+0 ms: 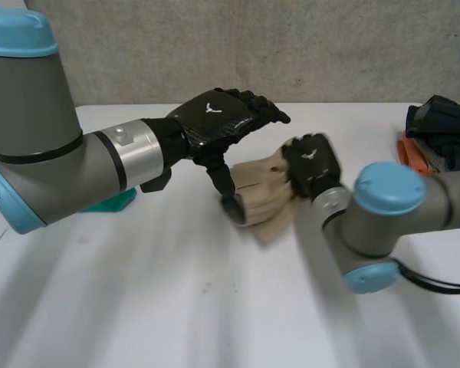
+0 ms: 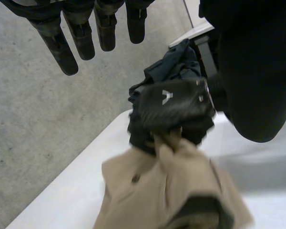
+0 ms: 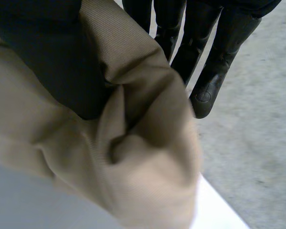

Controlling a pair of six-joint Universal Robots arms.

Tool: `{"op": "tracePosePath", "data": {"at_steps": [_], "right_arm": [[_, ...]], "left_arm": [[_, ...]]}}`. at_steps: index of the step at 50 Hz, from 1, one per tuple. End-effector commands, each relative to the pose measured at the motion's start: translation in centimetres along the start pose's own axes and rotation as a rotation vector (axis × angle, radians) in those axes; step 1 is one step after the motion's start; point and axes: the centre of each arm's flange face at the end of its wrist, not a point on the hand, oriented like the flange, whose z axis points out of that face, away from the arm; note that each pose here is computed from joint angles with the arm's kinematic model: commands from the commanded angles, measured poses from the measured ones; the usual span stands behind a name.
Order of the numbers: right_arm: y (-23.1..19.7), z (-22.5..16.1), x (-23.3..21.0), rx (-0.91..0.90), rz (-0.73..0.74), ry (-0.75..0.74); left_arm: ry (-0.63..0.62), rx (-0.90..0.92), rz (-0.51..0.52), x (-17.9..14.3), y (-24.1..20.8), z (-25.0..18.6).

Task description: Fold the laundry.

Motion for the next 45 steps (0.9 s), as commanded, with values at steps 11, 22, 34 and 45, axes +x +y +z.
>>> {"op": "tracePosePath", "data": {"at_steps": [11,22,34,45], "right_arm": [[-6.4,6.1,15.6,0.442,-0.035,0.261],[-9.1,6.2,30.3,0.638,-0.041,0.493],[-1.3,5.1,31.8,0.445,0.026,0.425],[-2.4,-0.4,26.0,0.285,0.089,0.212]], "left_arm": [[-0.025,0.032,-0.024,-0.5,-0.8,-0.4],[-0.044,0.085,-0.015,-0.8,-2.3,-0.9],[-0.032,0.078,-0.026,-0.2,-2.1,-0.9],[-0.020,0.051,-0.045,0.5,-1.2,-1.2]]}}
